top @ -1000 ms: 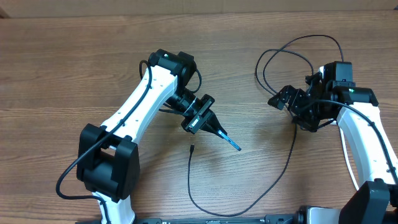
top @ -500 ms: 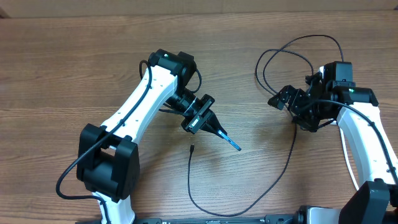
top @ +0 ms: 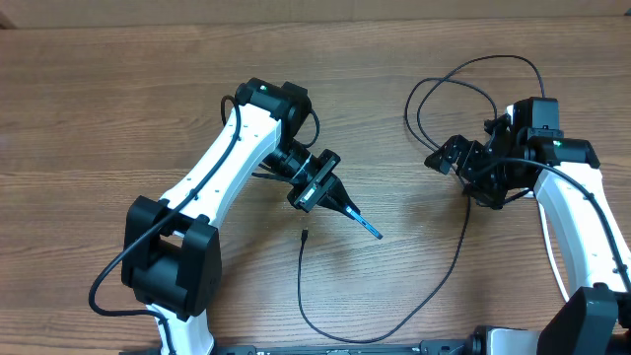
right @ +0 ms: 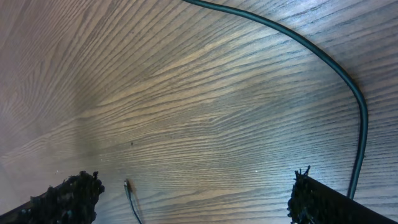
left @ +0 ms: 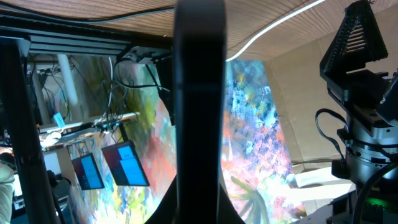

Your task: Plug charger to phone and switch on socket

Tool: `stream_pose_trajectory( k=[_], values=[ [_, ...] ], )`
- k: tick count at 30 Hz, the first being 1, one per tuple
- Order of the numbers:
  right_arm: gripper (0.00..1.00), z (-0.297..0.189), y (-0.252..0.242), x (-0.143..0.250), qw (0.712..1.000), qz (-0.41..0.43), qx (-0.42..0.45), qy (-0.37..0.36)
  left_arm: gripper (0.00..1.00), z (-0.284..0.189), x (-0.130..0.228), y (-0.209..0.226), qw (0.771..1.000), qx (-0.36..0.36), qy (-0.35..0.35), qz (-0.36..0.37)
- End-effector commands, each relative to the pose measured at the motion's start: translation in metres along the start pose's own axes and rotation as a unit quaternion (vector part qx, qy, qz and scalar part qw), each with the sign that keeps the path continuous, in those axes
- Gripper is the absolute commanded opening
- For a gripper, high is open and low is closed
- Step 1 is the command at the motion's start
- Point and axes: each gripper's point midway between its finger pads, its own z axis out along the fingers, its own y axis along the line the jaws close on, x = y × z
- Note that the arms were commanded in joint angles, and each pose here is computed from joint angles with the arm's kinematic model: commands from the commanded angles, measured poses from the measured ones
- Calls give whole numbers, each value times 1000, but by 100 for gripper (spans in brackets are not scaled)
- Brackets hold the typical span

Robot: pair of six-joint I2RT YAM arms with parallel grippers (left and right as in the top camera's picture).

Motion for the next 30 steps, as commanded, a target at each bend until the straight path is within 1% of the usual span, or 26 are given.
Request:
stream_pose_trajectory(
  k=[1, 9, 16, 20, 27, 30],
  values=[
    [100, 0, 0, -3, 1000, -6, 4, -5, 4, -3, 16, -8, 1000, 18, 17, 6],
    [100, 0, 0, -3, 1000, -6, 4, -5, 4, -3, 16, -8, 1000, 18, 17, 6],
    [100, 0, 0, -3, 1000, -6, 4, -5, 4, -4, 15, -9, 998, 21, 15, 50],
    [100, 0, 0, -3, 1000, -6, 4, -5, 4, -4, 5, -9, 994, 14, -11, 105],
    [100, 0, 0, -3, 1000, -6, 4, -5, 4, -6, -19, 5, 989, -37, -75, 122],
    [100, 0, 0, -3, 1000, -5, 4, -5, 4, -9, -30, 11, 982, -61, -103, 145]
  ],
)
